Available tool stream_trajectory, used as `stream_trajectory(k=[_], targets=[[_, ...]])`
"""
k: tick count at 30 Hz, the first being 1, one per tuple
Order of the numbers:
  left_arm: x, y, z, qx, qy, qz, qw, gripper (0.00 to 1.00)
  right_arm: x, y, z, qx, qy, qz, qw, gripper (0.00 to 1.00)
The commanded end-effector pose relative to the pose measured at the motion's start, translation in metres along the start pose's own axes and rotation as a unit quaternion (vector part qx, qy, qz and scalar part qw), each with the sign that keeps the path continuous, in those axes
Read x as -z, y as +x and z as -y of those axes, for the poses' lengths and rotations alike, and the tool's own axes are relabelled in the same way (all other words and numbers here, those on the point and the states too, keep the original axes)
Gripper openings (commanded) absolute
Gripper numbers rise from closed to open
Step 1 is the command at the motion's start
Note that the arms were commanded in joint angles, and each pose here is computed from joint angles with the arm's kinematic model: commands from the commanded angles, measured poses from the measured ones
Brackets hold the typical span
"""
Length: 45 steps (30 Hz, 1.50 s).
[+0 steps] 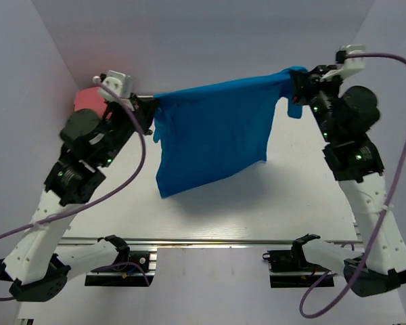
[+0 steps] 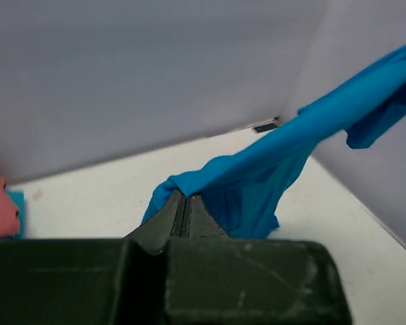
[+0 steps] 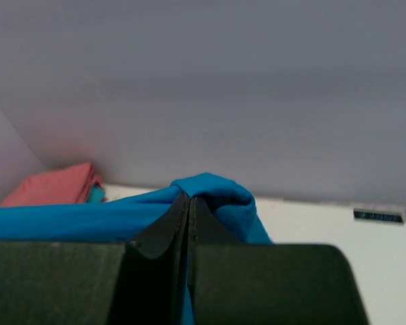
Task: Fold and stack the t-shirts
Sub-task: Flatten out the tshirt
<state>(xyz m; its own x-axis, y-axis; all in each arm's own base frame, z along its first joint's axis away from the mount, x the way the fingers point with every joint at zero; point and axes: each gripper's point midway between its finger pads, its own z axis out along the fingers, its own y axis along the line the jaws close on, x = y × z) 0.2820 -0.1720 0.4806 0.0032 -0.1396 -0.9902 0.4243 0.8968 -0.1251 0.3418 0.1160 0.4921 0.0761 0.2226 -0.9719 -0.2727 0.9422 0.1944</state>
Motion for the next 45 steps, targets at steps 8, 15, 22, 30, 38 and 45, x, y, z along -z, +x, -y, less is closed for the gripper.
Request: stream_trajectory(k=[8, 15, 22, 30, 38, 45], targets=[[0.131, -0.143, 0.049, -0.043, 0.189, 0.182, 0.964, 0.00, 0.126, -0.166, -0.014, 0.065, -0.027, 0.205, 0.976, 0.00], [0.182, -0.196, 0.059, -0.045, 0.230, 0.243, 0.941, 0.00, 0.186, -0.216, -0.022, 0.069, -0.044, 0.262, 0.961, 0.00], [0.148, -0.172, 0.057, -0.036, 0.213, 0.202, 0.955, 0.00, 0.180, -0.200, -0.014, 0.066, -0.030, 0.253, 0.965, 0.00], [0.042, -0.068, 0.014, -0.032, 0.068, 0.085, 0.994, 0.00, 0.073, -0.084, 0.022, 0.054, 0.049, 0.145, 0.987, 0.00], [-0.072, 0.152, -0.043, -0.027, -0.110, -0.112, 0.987, 0.00, -0.028, 0.123, 0.069, 0.023, 0.134, -0.021, 0.990, 0.00], [-0.138, 0.300, -0.076, -0.025, -0.139, -0.267, 0.953, 0.00, -0.105, 0.292, 0.098, 0.033, 0.184, -0.225, 0.956, 0.00]])
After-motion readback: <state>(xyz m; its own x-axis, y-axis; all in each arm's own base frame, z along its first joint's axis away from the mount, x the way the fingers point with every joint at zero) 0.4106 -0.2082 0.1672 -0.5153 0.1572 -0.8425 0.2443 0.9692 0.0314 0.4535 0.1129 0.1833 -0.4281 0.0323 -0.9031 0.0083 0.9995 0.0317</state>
